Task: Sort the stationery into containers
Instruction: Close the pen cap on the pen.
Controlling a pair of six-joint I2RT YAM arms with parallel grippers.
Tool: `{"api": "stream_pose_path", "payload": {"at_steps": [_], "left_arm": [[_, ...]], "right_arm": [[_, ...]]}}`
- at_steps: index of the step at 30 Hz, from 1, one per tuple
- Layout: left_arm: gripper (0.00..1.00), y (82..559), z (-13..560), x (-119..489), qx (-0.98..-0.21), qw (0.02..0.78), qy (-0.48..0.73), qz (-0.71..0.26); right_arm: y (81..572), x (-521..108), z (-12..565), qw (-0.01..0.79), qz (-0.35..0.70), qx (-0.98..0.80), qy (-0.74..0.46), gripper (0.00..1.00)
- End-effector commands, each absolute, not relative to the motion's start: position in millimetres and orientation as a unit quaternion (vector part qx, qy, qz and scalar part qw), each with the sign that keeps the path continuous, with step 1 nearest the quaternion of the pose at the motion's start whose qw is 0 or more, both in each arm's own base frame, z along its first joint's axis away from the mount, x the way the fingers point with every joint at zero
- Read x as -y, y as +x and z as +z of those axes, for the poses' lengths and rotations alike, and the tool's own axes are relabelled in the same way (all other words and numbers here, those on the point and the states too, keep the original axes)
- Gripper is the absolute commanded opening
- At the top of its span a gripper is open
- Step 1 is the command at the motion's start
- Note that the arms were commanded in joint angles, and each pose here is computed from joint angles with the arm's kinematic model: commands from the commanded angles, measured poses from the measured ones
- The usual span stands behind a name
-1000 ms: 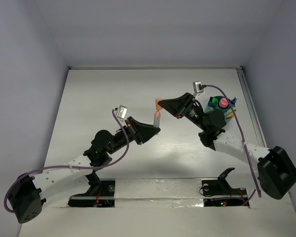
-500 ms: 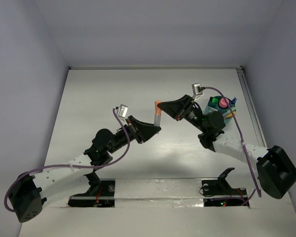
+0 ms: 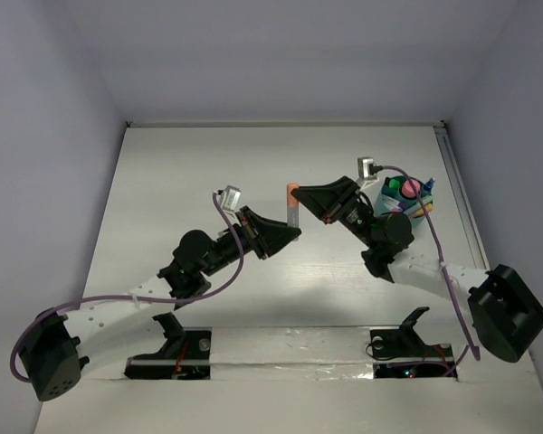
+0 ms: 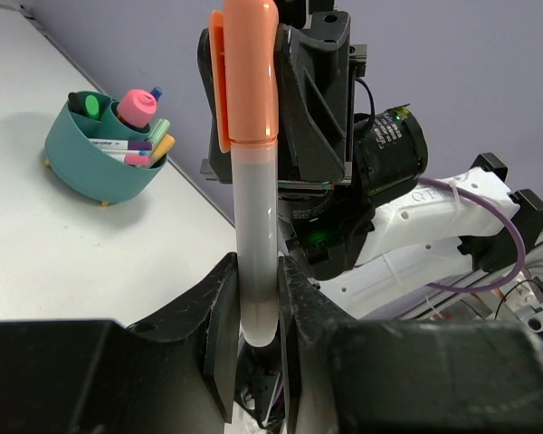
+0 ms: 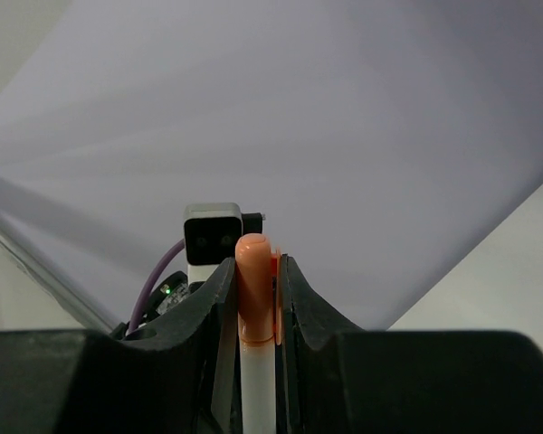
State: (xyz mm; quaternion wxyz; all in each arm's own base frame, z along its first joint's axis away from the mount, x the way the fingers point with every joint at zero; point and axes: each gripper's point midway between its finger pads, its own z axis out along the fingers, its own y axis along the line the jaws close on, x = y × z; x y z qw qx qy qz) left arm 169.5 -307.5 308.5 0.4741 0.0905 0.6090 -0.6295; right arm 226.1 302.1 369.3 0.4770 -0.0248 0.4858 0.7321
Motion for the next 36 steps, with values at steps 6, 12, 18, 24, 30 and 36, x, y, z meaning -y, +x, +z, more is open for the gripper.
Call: {"api": "stream_pose_path", "payload": {"at_steps": [6, 12, 18, 24, 30, 36], "left_arm": [[0.0, 161.0, 388.7, 285.6, -0.507, 0.548, 0.091, -0.659], [0.0, 155.4, 400.4, 280.2, -0.498, 0.555, 0.098, -0.659], [0.0, 152.9, 411.6, 276.8, -0.489, 0.562, 0.101, -0.659], [0.0, 152.5, 426.8, 275.0, -0.479, 0.575, 0.108, -0.654], [0.0, 153.7, 442.0, 278.0, -0.471, 0.587, 0.121, -0.648], [0.0, 155.4, 448.0, 284.1, -0.469, 0.587, 0.131, -0.647]], "right_arm": [[195.1, -312.9, 354.9, 0.442, 0.735, -0.508, -0.086, 0.0], [185.6, -322.2, 340.1, 0.402, 0.725, -0.547, -0.119, 0.0], [185.3, -320.6, 309.0, 0.394, 0.69, -0.594, -0.124, 0.0], [176.3, -313.7, 275.5, 0.383, 0.658, -0.633, -0.142, 0.0], [164.4, -305.5, 237.5, 0.359, 0.635, -0.667, -0.152, 0.0], [153.5, -302.7, 210.5, 0.333, 0.622, -0.69, -0.161, 0.0]]}}
